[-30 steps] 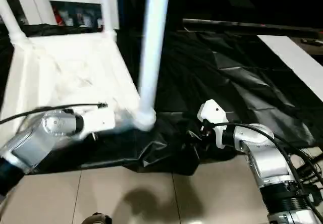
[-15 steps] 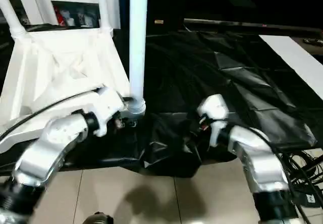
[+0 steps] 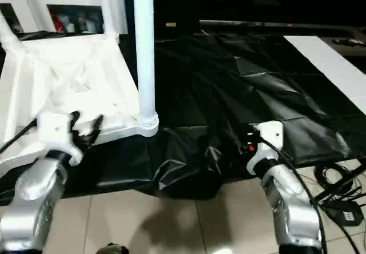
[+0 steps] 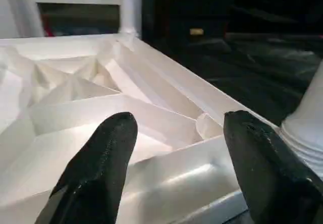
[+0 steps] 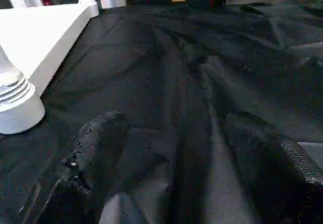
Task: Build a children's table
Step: Move to table
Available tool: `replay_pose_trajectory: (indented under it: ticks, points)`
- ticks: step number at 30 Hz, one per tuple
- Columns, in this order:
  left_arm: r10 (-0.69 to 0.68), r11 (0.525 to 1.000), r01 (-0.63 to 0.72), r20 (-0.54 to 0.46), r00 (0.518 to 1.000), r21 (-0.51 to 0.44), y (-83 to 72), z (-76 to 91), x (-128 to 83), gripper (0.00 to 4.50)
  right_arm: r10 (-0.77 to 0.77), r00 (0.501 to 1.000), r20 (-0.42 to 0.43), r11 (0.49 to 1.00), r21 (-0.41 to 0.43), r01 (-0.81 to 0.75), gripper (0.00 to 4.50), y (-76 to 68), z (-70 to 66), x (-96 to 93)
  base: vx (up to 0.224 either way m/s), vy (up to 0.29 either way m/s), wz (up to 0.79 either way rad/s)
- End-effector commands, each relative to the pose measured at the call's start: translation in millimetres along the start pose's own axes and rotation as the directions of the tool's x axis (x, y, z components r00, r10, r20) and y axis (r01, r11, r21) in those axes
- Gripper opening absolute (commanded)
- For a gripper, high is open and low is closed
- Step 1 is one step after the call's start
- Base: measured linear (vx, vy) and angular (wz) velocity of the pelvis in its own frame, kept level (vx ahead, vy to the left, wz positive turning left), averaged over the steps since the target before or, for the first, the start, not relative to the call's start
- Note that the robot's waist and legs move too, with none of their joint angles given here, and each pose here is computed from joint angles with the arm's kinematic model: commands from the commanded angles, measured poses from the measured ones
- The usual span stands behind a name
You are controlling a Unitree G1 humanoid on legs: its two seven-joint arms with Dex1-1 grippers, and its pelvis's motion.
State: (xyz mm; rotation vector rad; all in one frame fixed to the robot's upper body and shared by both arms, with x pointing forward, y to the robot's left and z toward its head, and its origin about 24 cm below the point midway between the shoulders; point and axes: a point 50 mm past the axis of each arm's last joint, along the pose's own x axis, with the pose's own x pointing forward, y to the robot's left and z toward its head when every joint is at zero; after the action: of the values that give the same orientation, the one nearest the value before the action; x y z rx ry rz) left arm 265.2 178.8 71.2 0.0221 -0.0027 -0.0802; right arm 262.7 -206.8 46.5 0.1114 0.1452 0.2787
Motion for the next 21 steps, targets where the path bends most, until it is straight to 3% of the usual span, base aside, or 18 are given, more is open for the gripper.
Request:
replay_pose_trajectory:
  ticks: [1, 10, 14, 21]
  points:
    - [0.014, 1.000, -0.014, 0.036, 0.999, -0.001, -5.6, 7.0, 1.7, 3.17, -0.004, 0.998, 0.059, 0.999, -0.042, 0.006, 3.64, -0.4, 14.9, 3.2, 0.036, 0.020, 0.48]
    - [0.013, 1.000, -0.013, 0.034, 0.999, -0.026, -12.2, 5.0, 5.6, 3.17, 0.011, 0.997, 0.079, 0.998, -0.068, -0.006, 3.64, -3.6, 21.8, 8.7, 0.128, 0.052, 0.61]
    - [0.019, 0.999, -0.018, 0.034, 0.999, -0.031, -12.8, 5.2, 5.4, 3.17, 0.028, 0.996, 0.079, 0.999, -0.030, -0.026, 3.64, 0.0, 20.1, 9.4, 0.167, -0.007, 0.17]
    - [0.035, 0.998, -0.034, 0.020, 0.999, -0.045, -10.9, 3.9, 5.6, 3.17, 0.028, 0.997, 0.071, 0.998, -0.051, -0.024, 3.64, -2.4, 19.3, 11.1, 0.158, -0.081, 0.06]
